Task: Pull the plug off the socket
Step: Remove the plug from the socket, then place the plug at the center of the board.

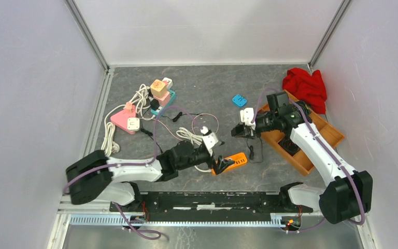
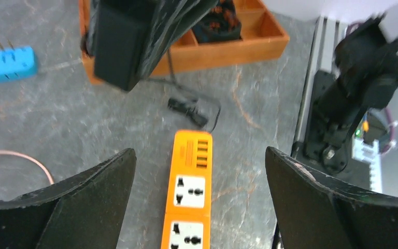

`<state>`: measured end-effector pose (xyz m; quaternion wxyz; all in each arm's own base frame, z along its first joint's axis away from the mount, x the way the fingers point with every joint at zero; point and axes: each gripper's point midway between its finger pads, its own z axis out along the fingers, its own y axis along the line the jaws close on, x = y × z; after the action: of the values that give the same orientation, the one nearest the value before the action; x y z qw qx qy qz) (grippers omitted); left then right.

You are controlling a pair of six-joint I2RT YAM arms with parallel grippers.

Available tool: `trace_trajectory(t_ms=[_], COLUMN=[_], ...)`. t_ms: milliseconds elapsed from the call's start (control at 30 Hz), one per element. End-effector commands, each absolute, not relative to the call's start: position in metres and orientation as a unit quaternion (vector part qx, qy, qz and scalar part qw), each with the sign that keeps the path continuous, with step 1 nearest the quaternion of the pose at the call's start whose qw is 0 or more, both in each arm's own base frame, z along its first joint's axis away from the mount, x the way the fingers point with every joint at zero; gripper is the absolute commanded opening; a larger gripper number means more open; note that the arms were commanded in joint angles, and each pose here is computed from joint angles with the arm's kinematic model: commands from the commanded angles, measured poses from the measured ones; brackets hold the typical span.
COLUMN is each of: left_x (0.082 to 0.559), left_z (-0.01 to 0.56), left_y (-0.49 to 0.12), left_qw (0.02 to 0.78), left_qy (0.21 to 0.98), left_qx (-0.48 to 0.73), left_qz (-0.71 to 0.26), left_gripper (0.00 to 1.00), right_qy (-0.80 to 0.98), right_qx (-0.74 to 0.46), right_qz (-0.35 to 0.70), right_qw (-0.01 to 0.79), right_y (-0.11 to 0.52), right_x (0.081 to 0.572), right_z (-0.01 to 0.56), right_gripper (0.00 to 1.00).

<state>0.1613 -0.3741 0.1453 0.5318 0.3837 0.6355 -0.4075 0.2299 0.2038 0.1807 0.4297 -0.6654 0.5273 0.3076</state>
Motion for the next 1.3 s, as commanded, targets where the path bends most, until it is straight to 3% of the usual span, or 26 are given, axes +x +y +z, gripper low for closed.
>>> trace_trajectory(t_ms=[0, 200, 367, 500, 833, 1267], left_x=[0.165, 0.177, 0.201, 0.21, 0.228, 0.231], left_z=[0.171, 0.24, 0.225, 0.208, 0.2, 0.197], left_y=[-0.356, -0.332, -0.3, -0.281, -0.243, -0.239], left_qw=[0.483, 0.511, 0.518, 0.526, 0.528, 0.522], left_qy=[0.694, 0.678, 0.698, 0.712, 0.727, 0.73], left_qx=[0.411, 0.456, 0.466, 0.447, 0.438, 0.441], left_qz=[-0.341, -0.268, -0.164, -0.124, -0.014, 0.007], left_gripper=[1.0, 1.0, 1.0, 1.0, 1.0, 1.0], right_qy=[0.517, 0.543, 0.563, 0.601, 0.717, 0.782], right_qx=[-0.646, -0.575, -0.486, -0.406, -0.251, -0.189], right_qz=[0.277, 0.249, 0.201, 0.147, -0.005, -0.107], right_qw=[0.488, 0.559, 0.637, 0.672, 0.65, 0.585], right_y=[0.214, 0.225, 0.223, 0.209, 0.157, 0.086], right_x=[0.268, 0.328, 0.387, 0.44, 0.547, 0.579], right_z=[0.249, 0.324, 0.371, 0.377, 0.297, 0.212], right_gripper=[0.0, 0.0, 0.0, 0.0, 0.0, 0.05])
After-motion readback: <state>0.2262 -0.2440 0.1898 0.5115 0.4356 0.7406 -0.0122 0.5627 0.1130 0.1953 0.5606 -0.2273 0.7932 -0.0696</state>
